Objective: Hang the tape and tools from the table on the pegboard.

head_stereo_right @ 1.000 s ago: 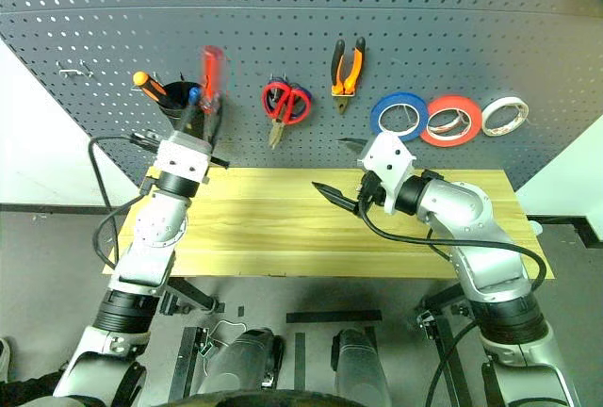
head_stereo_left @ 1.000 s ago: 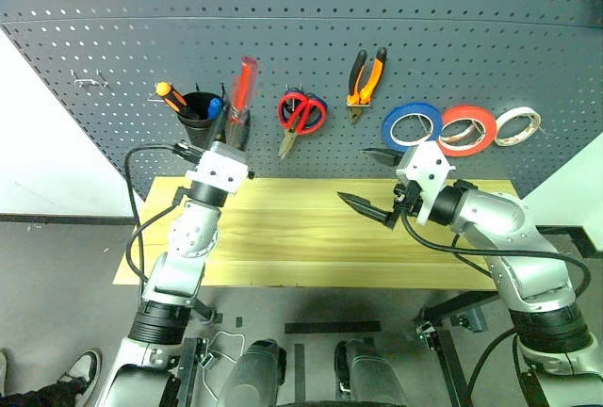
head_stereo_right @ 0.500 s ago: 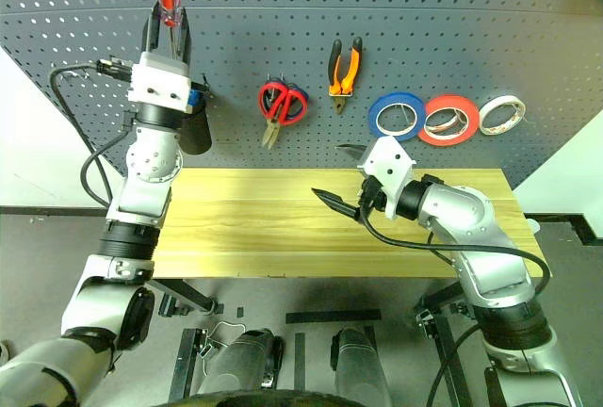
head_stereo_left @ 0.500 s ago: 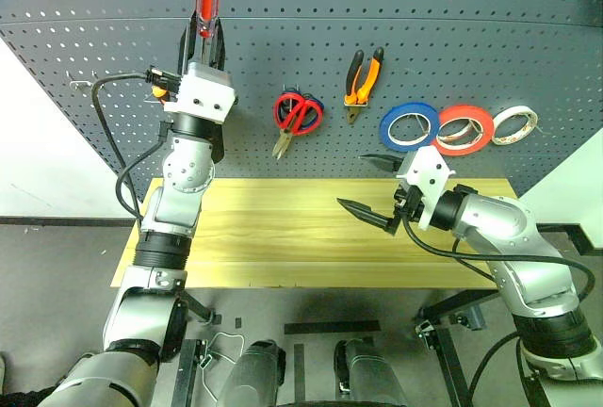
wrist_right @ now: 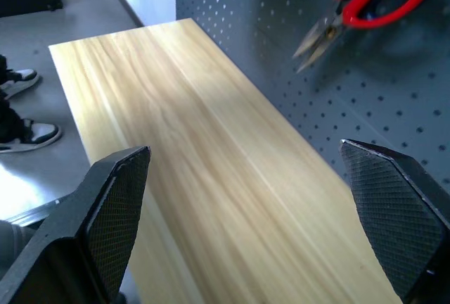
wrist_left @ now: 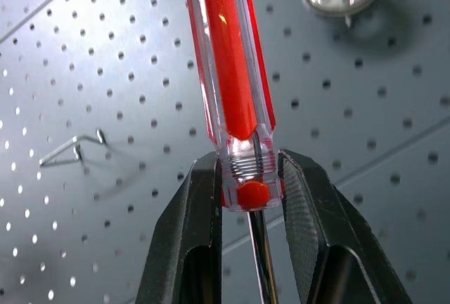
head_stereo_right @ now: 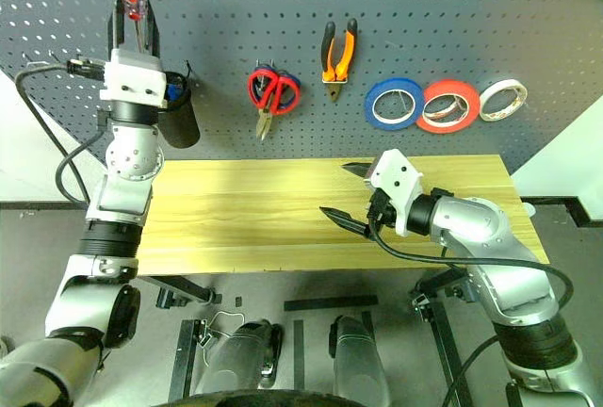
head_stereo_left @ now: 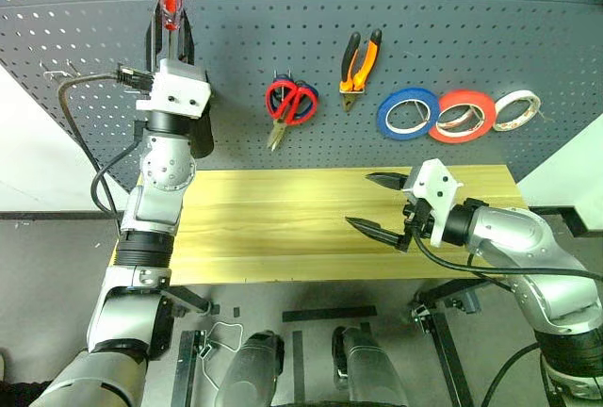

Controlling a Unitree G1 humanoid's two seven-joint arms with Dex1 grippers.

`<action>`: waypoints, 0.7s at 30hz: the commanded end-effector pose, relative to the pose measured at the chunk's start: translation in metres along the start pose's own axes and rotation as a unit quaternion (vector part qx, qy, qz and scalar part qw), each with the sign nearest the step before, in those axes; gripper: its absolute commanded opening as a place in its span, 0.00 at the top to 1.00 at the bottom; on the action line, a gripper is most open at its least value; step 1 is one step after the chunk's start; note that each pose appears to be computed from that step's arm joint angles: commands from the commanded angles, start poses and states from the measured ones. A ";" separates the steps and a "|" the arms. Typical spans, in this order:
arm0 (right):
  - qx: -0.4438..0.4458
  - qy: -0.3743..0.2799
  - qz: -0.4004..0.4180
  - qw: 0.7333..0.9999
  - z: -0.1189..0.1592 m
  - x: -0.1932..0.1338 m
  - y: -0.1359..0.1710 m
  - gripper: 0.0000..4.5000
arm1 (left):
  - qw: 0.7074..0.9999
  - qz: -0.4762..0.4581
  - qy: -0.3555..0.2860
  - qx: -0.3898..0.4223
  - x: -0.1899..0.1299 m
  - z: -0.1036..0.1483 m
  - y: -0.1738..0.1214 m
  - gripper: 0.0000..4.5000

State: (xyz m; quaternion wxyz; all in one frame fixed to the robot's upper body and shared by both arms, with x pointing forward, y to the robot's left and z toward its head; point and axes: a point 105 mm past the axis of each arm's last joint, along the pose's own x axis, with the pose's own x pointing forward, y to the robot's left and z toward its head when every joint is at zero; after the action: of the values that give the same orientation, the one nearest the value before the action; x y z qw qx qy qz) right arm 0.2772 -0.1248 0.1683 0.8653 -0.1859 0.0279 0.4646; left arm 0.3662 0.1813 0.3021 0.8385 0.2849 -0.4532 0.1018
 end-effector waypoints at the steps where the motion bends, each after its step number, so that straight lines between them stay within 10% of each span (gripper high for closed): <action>1: -0.016 -0.008 0.000 1.000 0.011 -0.009 0.002 0.00 | 0.999 0.029 -0.009 0.013 0.003 0.002 0.017 0.81; 10: -0.013 0.009 0.002 1.000 0.011 -0.016 0.002 0.00 | 0.999 0.041 0.021 0.010 -0.007 -0.009 0.018 0.81; 21: -0.011 -0.215 0.024 0.976 0.101 -0.034 0.008 0.00 | 0.998 0.053 0.033 0.015 -0.013 -0.015 0.019 0.81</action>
State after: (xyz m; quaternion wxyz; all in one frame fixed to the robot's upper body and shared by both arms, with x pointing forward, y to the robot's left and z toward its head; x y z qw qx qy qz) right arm 0.2517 -0.1167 0.2470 0.8508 -0.0940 -0.1045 0.5064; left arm 0.3668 0.2029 0.2821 0.8519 0.2746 -0.4199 0.1501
